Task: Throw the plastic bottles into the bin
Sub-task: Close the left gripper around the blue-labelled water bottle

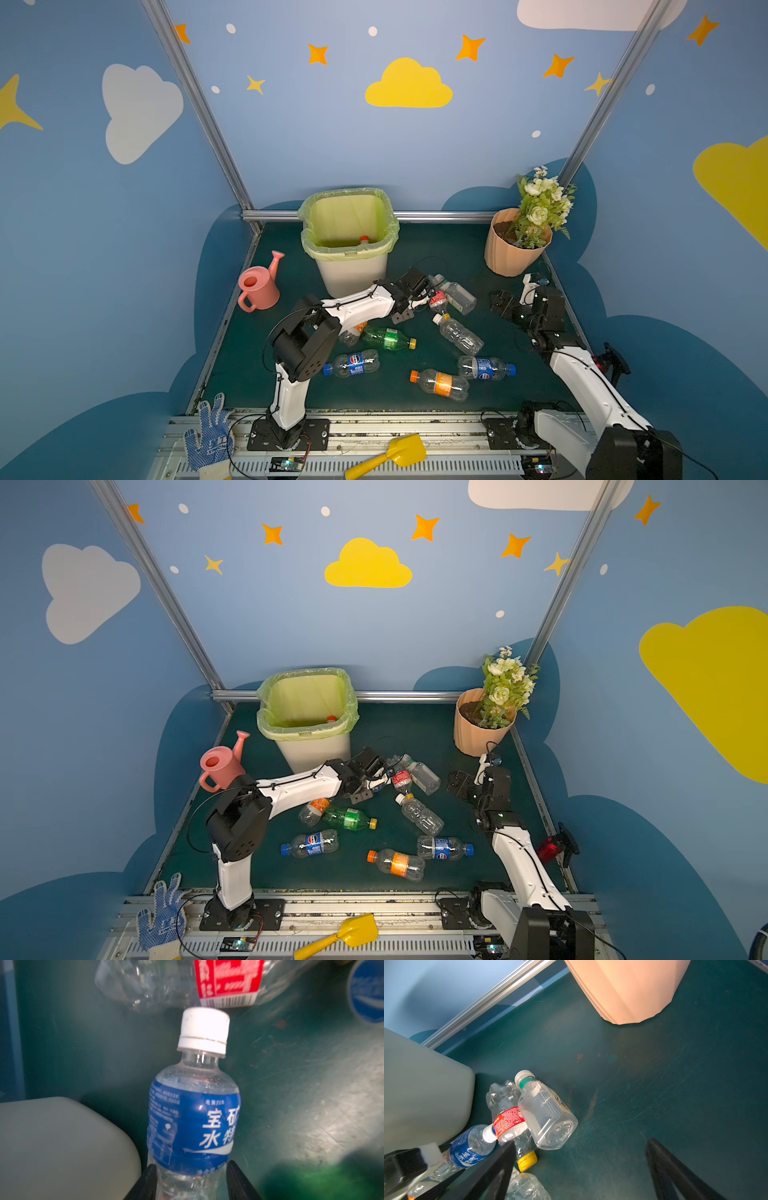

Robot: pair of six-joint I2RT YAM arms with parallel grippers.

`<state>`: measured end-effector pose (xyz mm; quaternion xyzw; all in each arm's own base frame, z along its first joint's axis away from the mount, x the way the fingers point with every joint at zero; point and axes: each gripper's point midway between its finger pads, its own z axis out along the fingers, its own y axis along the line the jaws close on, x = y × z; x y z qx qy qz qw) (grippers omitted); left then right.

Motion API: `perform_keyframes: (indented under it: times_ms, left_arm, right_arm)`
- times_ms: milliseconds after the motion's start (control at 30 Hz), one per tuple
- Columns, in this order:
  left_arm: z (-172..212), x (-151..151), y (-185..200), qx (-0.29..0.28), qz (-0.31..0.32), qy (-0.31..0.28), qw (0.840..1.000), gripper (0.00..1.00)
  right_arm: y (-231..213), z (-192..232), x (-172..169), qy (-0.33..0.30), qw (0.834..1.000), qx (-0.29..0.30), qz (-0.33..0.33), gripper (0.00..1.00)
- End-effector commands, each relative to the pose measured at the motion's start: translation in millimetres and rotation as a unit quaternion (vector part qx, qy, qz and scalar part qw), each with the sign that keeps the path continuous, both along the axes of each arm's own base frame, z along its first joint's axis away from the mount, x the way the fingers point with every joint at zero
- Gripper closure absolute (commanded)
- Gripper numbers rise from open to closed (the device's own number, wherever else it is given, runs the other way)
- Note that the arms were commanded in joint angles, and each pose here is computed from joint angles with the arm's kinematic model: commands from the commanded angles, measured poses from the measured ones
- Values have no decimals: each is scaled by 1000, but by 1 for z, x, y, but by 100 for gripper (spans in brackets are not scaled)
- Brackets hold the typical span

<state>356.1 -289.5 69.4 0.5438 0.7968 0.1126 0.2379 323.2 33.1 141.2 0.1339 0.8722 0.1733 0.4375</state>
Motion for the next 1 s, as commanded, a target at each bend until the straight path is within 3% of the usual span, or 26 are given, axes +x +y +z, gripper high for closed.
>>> perform_keyframes:
  times_ms: [0, 233, 333, 433, 567, 967]
  left_arm:
    - [24, -3, 1, -8, -2, -22, 1000, 47]
    - [39, -5, 0, -28, -1, -31, 999, 47]
    - [28, -4, 4, -10, 4, -28, 1000, 39]
    - [22, -3, 2, -10, -4, -24, 1000, 25]
    - [16, -5, -1, -14, -15, 19, 1000, 19]
    - [-6, 3, 1, -11, -18, 64, 998, 18]
  right_arm:
    - [-2, 1, 0, -1, 1000, -12, 6, 3]
    - [0, 2, 1, -1, 1000, -18, 15, 3]
    - [0, 3, 0, -1, 1000, -17, 17, 3]
    - [0, 4, -1, -2, 1000, -19, 18, 3]
    - [0, 5, -2, -4, 1000, -19, 17, 3]
    - [-2, 1, -2, -1, 1000, -9, 12, 3]
